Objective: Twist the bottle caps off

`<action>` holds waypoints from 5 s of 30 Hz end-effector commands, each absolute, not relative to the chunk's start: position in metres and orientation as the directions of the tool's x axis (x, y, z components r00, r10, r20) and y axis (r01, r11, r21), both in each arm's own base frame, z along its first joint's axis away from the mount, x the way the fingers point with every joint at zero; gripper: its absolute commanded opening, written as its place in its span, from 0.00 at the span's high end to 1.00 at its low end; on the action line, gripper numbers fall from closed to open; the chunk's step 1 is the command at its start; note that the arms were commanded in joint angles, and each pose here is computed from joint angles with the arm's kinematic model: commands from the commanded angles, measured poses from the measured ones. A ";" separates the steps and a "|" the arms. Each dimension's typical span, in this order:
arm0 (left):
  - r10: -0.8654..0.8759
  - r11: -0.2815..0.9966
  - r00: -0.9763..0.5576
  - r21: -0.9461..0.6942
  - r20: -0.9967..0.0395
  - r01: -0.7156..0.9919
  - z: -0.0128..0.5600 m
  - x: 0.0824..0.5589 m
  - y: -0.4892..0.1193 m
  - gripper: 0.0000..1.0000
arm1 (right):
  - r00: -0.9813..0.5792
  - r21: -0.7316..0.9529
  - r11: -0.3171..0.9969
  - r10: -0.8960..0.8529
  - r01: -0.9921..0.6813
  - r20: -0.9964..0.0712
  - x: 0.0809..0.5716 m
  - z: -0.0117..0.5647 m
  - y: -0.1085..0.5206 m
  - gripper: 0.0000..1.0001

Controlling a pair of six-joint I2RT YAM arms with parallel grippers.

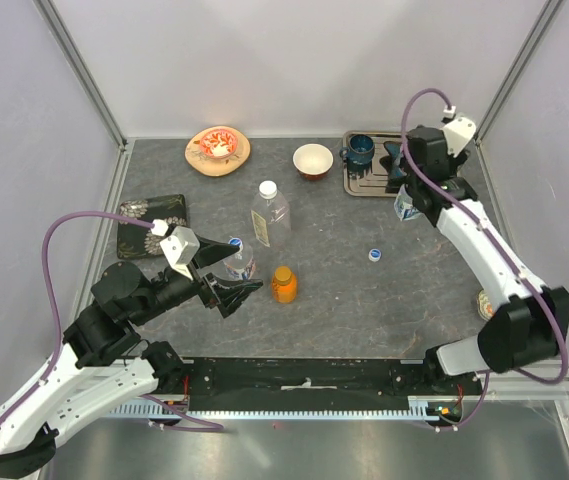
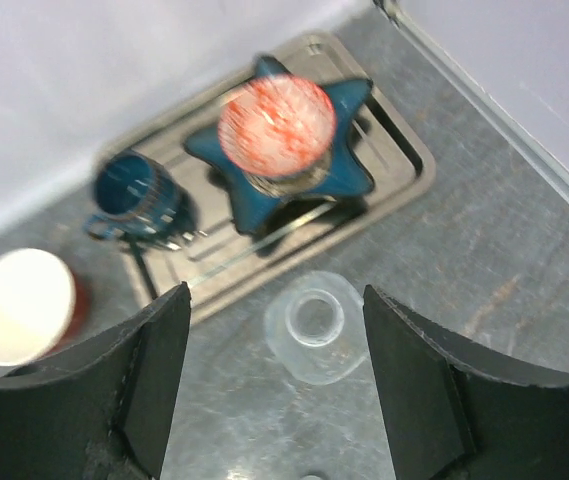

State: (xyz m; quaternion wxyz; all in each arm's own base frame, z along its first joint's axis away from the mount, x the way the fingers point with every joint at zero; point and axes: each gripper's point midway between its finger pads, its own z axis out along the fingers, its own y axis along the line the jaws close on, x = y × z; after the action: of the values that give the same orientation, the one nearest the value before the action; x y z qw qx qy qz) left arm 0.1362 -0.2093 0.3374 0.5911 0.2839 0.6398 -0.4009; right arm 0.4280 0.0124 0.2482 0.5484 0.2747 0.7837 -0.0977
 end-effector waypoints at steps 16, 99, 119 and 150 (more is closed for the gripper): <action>-0.281 0.842 -0.117 -0.303 -0.953 0.446 0.342 0.182 -0.128 0.00 | -0.313 0.194 0.852 0.036 -0.487 -0.949 0.335 0.335 0.330 0.19; -0.075 0.546 0.121 0.060 -0.990 0.836 0.391 0.183 -0.244 0.00 | -0.521 0.657 0.620 0.424 -0.429 -0.741 0.243 0.469 0.268 1.00; 0.041 0.562 0.090 0.097 -0.995 0.822 0.354 0.211 -0.266 0.00 | -0.566 0.706 0.561 0.441 -0.432 -0.696 0.233 0.473 0.275 1.00; 0.096 0.598 0.153 0.180 -0.984 0.781 0.333 0.239 -0.279 0.12 | -0.738 0.783 0.320 0.276 -0.533 -0.616 0.186 0.479 0.315 1.00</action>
State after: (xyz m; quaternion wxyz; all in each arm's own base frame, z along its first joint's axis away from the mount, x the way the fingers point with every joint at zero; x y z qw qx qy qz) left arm 0.2393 -0.2698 0.3195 0.6528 0.3514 0.6232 -0.2490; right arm 0.2294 0.2878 0.4348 0.4101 -0.0395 0.7884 0.4568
